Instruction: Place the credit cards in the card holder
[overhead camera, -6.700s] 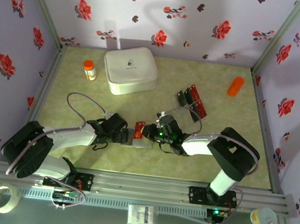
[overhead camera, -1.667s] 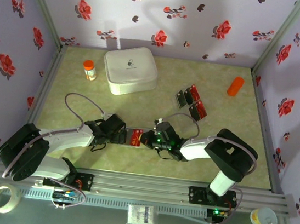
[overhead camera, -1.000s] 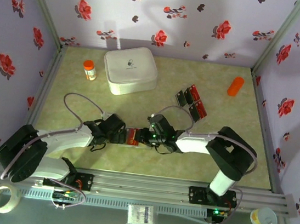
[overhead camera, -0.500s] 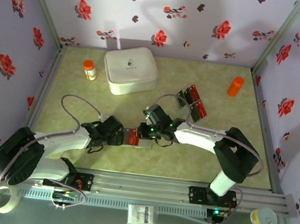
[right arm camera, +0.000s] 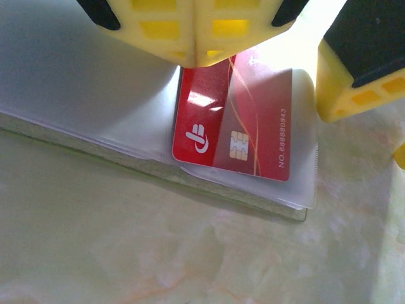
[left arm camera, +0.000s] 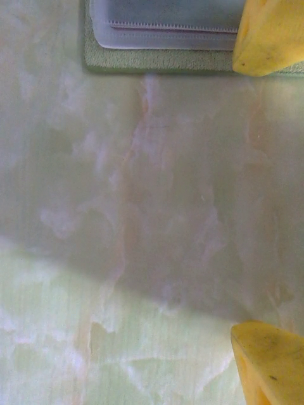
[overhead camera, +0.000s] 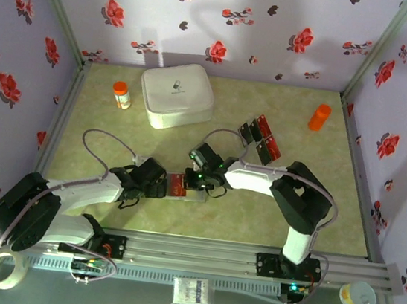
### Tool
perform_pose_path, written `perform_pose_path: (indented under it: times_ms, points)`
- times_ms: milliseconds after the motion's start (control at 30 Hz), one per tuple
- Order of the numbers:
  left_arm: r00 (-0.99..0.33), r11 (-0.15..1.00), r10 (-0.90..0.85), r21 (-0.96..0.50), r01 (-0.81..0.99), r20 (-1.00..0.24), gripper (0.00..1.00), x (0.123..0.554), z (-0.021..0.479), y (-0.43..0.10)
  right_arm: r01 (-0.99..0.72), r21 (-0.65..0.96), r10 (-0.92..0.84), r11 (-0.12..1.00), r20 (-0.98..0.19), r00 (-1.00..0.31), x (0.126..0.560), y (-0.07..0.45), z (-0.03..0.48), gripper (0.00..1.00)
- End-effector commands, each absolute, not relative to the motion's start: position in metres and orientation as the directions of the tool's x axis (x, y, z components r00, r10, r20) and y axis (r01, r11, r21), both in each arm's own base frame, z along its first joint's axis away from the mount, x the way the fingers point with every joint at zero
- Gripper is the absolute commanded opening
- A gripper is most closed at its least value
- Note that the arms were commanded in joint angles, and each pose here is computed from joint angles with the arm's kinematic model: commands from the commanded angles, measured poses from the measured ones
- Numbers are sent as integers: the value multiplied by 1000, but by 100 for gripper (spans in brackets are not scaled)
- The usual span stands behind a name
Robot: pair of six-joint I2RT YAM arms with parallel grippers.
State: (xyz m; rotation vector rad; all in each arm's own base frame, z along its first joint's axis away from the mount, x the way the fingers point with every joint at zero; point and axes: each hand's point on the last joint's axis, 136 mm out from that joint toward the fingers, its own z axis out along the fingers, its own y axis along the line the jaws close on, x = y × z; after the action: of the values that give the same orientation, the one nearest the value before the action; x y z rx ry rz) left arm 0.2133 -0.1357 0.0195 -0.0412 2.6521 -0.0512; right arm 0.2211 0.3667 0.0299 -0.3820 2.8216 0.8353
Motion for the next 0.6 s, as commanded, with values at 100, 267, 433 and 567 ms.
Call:
perform_pose_path:
  times_ms: [100,267,433,567]
  points:
    - [-875,999,-42,-19,-37,-482,100,216,24,-128,-323,501,-244,803,-219,-945,213,386,22,3]
    - [-856,998,-66,-41,-52,-512,100,222,44,-124,-325,533,-231,781,-238,-944,214,394,39,2]
    - [-848,996,-83,-53,-65,-524,100,225,52,-120,-331,536,-208,777,-277,-938,217,389,59,2]
    - [-854,996,-85,-47,-71,-513,100,223,48,-119,-318,531,-188,786,-285,-940,216,382,59,2]
